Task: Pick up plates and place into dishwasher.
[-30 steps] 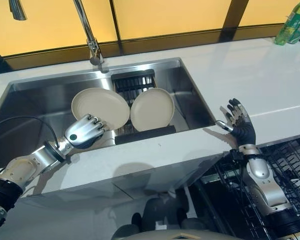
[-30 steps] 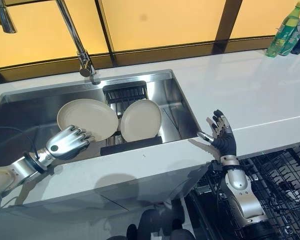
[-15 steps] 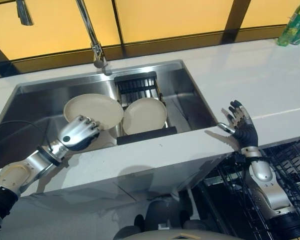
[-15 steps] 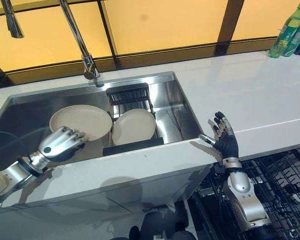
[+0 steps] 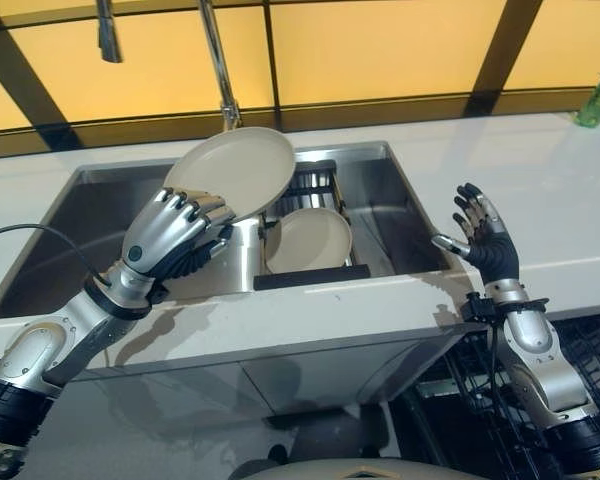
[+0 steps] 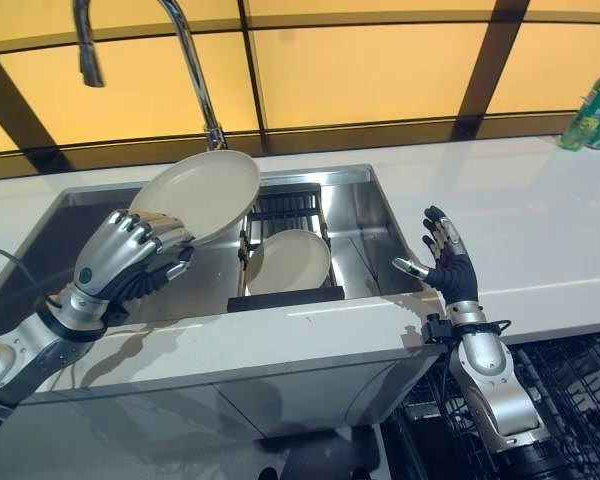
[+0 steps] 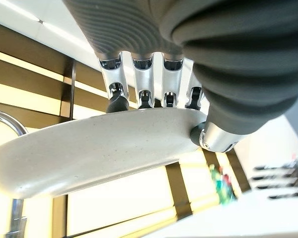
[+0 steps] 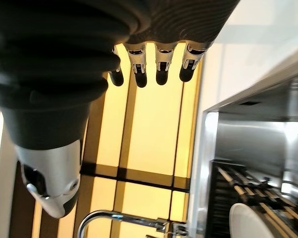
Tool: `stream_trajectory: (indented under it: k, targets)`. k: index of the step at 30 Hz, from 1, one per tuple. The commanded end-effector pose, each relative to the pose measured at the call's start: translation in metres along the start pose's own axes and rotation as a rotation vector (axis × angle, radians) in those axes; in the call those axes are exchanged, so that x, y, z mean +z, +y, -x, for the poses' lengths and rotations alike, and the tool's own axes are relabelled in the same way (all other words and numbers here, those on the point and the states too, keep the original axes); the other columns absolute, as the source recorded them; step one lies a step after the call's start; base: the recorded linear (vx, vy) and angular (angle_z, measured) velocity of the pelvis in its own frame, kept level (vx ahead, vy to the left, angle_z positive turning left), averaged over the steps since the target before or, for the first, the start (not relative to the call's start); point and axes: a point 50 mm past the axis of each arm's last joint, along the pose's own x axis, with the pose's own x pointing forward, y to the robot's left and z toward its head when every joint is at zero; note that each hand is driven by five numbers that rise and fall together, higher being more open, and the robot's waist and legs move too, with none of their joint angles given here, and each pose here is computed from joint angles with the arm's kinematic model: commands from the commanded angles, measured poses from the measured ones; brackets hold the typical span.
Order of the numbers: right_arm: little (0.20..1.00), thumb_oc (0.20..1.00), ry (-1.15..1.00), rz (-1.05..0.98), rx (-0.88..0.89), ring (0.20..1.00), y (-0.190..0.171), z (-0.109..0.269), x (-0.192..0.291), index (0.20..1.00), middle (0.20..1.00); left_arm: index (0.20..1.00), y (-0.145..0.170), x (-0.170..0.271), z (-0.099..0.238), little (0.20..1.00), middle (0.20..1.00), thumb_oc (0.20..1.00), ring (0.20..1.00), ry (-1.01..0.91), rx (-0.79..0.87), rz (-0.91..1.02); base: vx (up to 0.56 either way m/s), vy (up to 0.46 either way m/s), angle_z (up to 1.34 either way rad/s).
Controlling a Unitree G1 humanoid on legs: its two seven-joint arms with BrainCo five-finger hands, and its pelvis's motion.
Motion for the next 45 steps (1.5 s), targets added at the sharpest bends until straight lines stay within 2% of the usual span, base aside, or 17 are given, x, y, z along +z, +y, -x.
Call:
stream_trajectory:
  k: [1,3,5,8,10,17,19,23,27,29,34,45]
  targets:
    - [1.0,1.0,-0.209,0.055,0.081,1.0,0.003,-0.016,0.043,1.0,1.0,0.2,0.029,-0.012,-0.031,0.2,0.2,0.2,0.2,0.075,0.096,0.28,-0.12,-0.003,0.13]
    - [1.0,1.0,-0.237,0.049,0.076,1.0,0.006,-0.018,0.048,1.0,1.0,0.2,0.026,-0.009,-0.036,0.2,0.2,0.2,0.2,0.124,0.01,0.63,-0.13,-0.005,0.14]
    - [1.0,1.0,-0.265,0.032,0.073,1.0,0.014,-0.021,0.053,1.0,1.0,0.2,0.018,0.005,-0.04,0.2,0.2,0.2,0.2,0.062,-0.089,0.849,-0.12,0.0,0.08]
    - [1.0,1.0,-0.289,0.032,0.088,1.0,0.024,-0.029,0.059,1.0,1.0,0.2,0.012,0.019,-0.053,0.2,0.2,0.2,0.2,-0.005,-0.189,1.043,-0.12,0.002,0.02]
    - [1.0,1.0,-0.299,0.039,0.101,1.0,0.025,-0.032,0.06,1.0,1.0,0.2,0.012,0.021,-0.06,0.2,0.2,0.2,0.2,-0.035,-0.231,1.092,-0.09,0.005,0.03]
    - [1.0,1.0,-0.314,0.051,0.136,1.0,0.025,-0.032,0.063,1.0,1.0,0.2,0.017,0.017,-0.067,0.2,0.2,0.2,0.2,-0.077,-0.274,1.117,-0.1,0.003,0.02]
    - [1.0,1.0,-0.31,0.045,0.197,1.0,0.031,-0.033,0.064,1.0,1.0,0.2,0.019,0.016,-0.069,0.2,0.2,0.2,0.2,-0.087,-0.274,1.133,-0.06,-0.003,0.0]
    - [1.0,1.0,-0.288,0.007,0.507,1.0,0.065,-0.032,0.066,1.0,1.0,0.2,0.022,0.017,-0.078,0.2,0.2,0.2,0.2,-0.122,-0.269,1.133,-0.07,0.011,0.01]
    - [1.0,1.0,-0.266,-0.03,0.742,1.0,0.076,-0.029,0.069,1.0,1.0,0.2,0.025,0.016,-0.081,0.2,0.2,0.2,0.2,-0.128,-0.279,1.113,-0.03,0.024,0.07]
    - [1.0,1.0,-0.265,-0.061,0.802,1.0,0.076,-0.028,0.071,1.0,1.0,0.2,0.027,0.014,-0.08,0.2,0.2,0.2,0.2,-0.126,-0.28,1.117,-0.03,0.01,0.1]
    - [1.0,1.0,-0.288,-0.061,0.88,1.0,0.085,-0.025,0.073,1.0,1.0,0.2,0.028,0.018,-0.079,0.2,0.2,0.2,0.2,-0.156,-0.3,1.129,-0.03,0.002,0.07]
    - [1.0,1.0,-0.315,-0.01,0.877,1.0,0.087,-0.035,0.078,1.0,1.0,0.2,0.022,0.018,-0.084,0.2,0.2,0.2,0.2,-0.193,-0.405,1.101,-0.01,0.009,0.05]
